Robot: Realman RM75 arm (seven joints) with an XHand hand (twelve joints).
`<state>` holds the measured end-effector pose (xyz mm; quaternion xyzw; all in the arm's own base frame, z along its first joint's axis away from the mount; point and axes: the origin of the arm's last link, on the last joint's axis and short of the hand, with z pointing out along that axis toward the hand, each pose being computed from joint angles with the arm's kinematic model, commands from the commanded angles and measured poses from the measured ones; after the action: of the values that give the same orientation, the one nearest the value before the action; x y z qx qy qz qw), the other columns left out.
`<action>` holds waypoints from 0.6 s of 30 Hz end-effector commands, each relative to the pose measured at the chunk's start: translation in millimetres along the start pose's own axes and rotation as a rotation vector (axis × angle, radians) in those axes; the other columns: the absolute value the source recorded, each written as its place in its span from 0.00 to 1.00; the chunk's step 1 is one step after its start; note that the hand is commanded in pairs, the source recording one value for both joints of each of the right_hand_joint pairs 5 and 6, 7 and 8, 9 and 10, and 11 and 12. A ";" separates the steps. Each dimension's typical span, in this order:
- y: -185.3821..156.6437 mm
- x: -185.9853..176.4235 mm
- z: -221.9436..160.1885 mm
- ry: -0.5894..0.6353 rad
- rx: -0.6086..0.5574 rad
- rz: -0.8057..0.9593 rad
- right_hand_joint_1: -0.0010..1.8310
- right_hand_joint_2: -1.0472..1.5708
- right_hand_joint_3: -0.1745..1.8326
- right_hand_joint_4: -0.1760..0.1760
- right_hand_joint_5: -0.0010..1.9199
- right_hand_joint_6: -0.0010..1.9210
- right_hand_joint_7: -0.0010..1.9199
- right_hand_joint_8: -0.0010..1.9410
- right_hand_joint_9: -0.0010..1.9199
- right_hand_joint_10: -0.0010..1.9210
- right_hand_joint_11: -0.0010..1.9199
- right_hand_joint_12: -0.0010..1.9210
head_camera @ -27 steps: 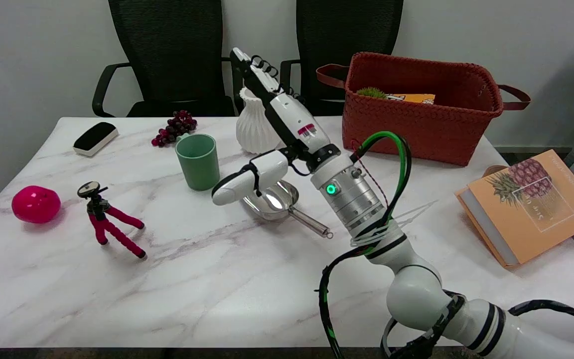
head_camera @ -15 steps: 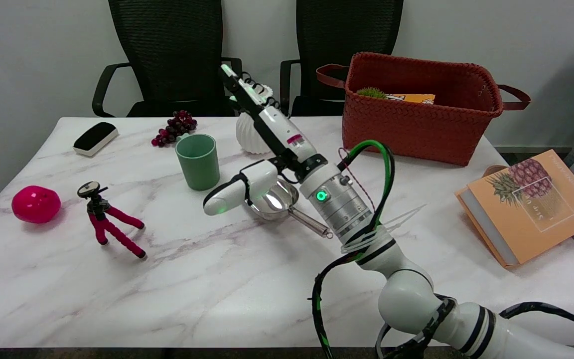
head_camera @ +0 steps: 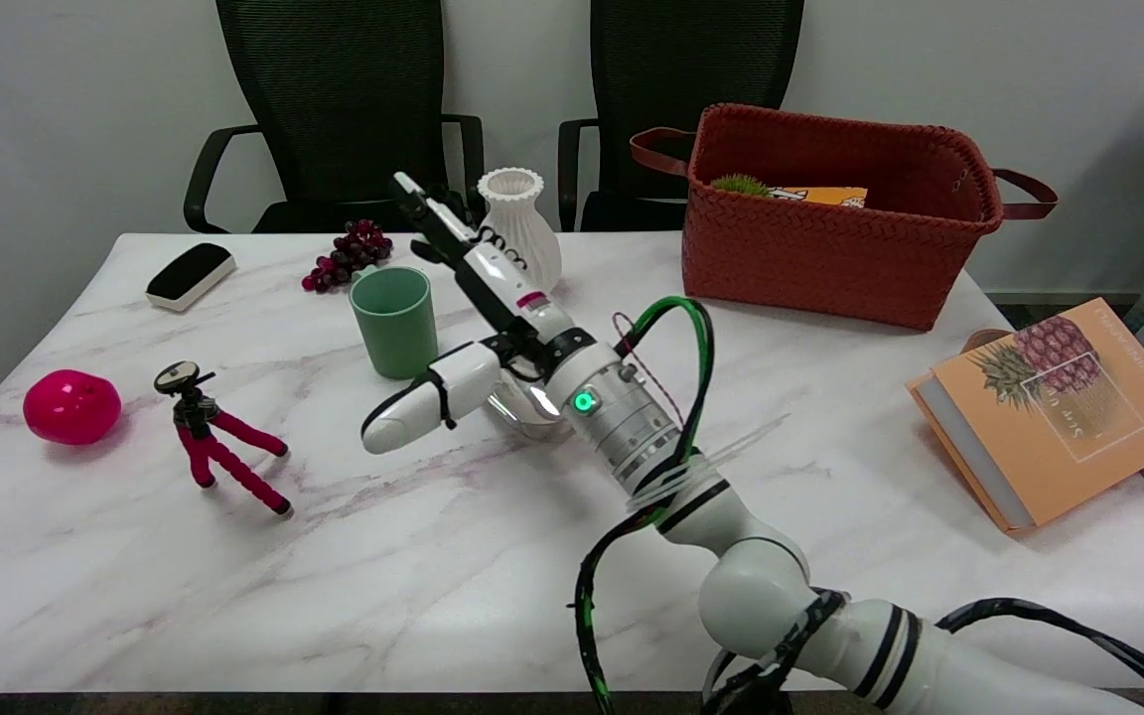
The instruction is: Pick up the flexible tripod.
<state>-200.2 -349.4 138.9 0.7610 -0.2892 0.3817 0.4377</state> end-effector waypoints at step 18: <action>11.7 -82.2 56.7 -0.102 -0.087 0.046 0.48 0.36 0.18 0.50 0.00 0.00 0.02 0.02 0.00 0.00 0.11 0.11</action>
<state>-218.8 -376.1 91.8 0.7566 -0.3238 0.3633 0.4367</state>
